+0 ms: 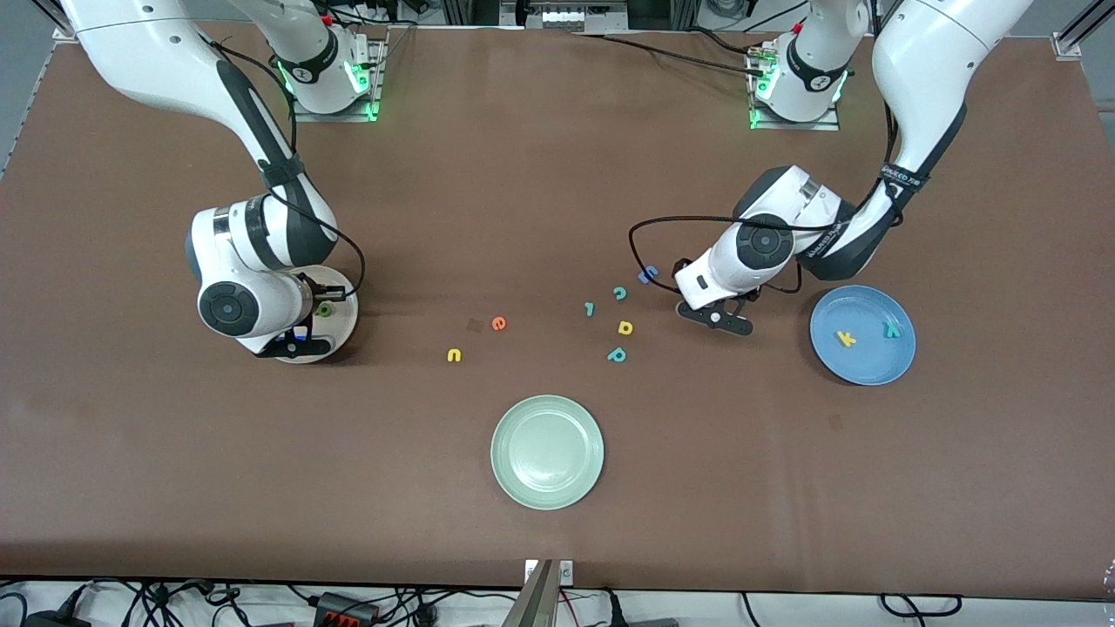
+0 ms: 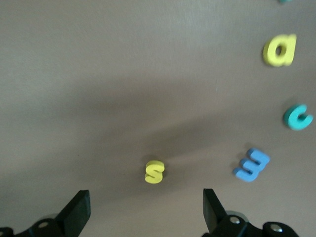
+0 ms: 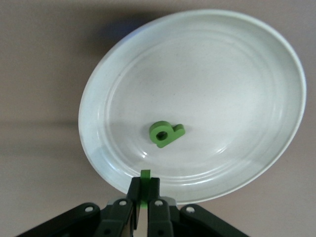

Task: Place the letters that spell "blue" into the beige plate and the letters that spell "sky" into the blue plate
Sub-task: 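Place the green l on the beige plate while the left gripper places y, then grasp the yellow u with the right gripper while the left gripper grasps s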

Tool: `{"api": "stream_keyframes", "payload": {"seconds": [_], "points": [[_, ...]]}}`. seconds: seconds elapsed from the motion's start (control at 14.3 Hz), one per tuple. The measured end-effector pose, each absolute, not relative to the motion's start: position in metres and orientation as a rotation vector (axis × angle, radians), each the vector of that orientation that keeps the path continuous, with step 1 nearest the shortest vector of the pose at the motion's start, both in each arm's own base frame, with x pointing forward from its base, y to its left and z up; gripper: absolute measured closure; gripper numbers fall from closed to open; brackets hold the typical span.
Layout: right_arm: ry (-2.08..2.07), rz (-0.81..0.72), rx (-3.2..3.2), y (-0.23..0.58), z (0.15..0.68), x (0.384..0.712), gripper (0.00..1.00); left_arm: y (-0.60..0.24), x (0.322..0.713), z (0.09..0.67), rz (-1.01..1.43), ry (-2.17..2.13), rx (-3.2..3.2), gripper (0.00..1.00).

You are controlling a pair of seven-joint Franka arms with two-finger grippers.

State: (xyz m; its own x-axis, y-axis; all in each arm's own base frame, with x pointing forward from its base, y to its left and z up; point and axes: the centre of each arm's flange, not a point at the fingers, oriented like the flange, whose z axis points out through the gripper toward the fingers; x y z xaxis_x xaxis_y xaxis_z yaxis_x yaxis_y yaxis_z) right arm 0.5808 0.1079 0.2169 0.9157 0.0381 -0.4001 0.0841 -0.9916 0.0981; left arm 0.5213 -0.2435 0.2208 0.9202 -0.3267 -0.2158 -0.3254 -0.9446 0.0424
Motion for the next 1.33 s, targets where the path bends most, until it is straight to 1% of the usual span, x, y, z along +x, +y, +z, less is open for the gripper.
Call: {"api": "stream_keyframes", "payload": {"seconds": [0.07, 0.21, 0.28, 0.35, 0.42, 0.49, 0.56, 0.7, 0.77, 0.84, 0.91, 0.98, 1.05, 1.12, 1.19, 1.26, 1.33], "points": [[0.097, -0.618, 2.965, 0.109, 0.215, 0.58, 0.91, -0.242, 0.516, 0.214, -0.336, -0.565, 3.065, 0.0], [0.101, -0.61, 2.97, 0.112, 0.211, 0.58, 0.9, -0.239, 0.505, 0.199, -0.273, -0.668, 3.07, 0.06], [0.098, -0.609, 2.971, 0.112, 0.208, 0.58, 0.85, -0.238, 0.5, 0.195, -0.263, -0.696, 3.071, 0.12], [0.094, -0.609, 2.973, 0.112, 0.205, 0.58, 0.77, -0.237, 0.497, 0.192, -0.26, -0.708, 3.07, 0.13], [0.087, -0.603, 2.981, 0.113, 0.206, 0.582, 0.66, -0.239, 0.496, 0.191, -0.256, -0.715, 3.066, 0.21], [0.073, -0.589, 2.998, 0.115, 0.211, 0.587, 0.57, -0.24, 0.495, 0.189, -0.256, -0.727, 3.064, 0.3], [0.059, -0.569, 3.017, 0.117, 0.221, 0.594, 0.46, -0.239, 0.494, 0.186, -0.25, -0.756, 3.067, 0.32], [0.043, -0.515, 3.065, 0.128, 0.247, 0.611, 0.28, -0.237, 0.494, 0.181, -0.241, -0.794, 3.07, 0.32], [0.044, -0.481, 3.094, 0.14, 0.26, 0.619, 0.16, -0.238, 0.494, 0.179, -0.24, -0.803, 3.068, 0.35], [0.054, -0.45, 3.113, 0.155, 0.27, 0.623, 0.07, -0.239, 0.493, 0.178, -0.239, -0.805, 3.064, 0.35], [0.073, -0.429, 3.119, 0.171, 0.275, 0.625, 0.0, -0.24, 0.494, 0.177, -0.238, -0.804, 3.061, 0.38], [0.097, -0.407, 3.124, 0.188, 0.278, 0.628, 0.0, -0.241, 0.494, 0.177, -0.237, -0.802, 3.059, 0.38], [0.123, -0.383, 3.129, 0.206, 0.279, 0.631, 0.0, -0.241, 0.495, 0.176, -0.237, -0.8, 3.058, 0.44], [0.14, -0.364, 3.134, 0.219, 0.279, 0.636, 0.0, -0.241, 0.495, 0.175, -0.239, -0.8, 3.056, 0.52], [0.143, -0.353, 3.138, 0.227, 0.277, 0.64, 0.0, -0.241, 0.495, 0.174, -0.242, -0.799, 3.054, 0.52], [0.13, -0.338, 3.143, 0.233, 0.273, 0.643, 0.0, -0.242, 0.494, 0.173, -0.246, -0.798, 3.051, 0.57], [0.109, -0.308, 3.152, 0.242, 0.268, 0.645, 0.0, -0.242, 0.494, 0.171, -0.247, -0.802, 3.05, 0.7]]}}
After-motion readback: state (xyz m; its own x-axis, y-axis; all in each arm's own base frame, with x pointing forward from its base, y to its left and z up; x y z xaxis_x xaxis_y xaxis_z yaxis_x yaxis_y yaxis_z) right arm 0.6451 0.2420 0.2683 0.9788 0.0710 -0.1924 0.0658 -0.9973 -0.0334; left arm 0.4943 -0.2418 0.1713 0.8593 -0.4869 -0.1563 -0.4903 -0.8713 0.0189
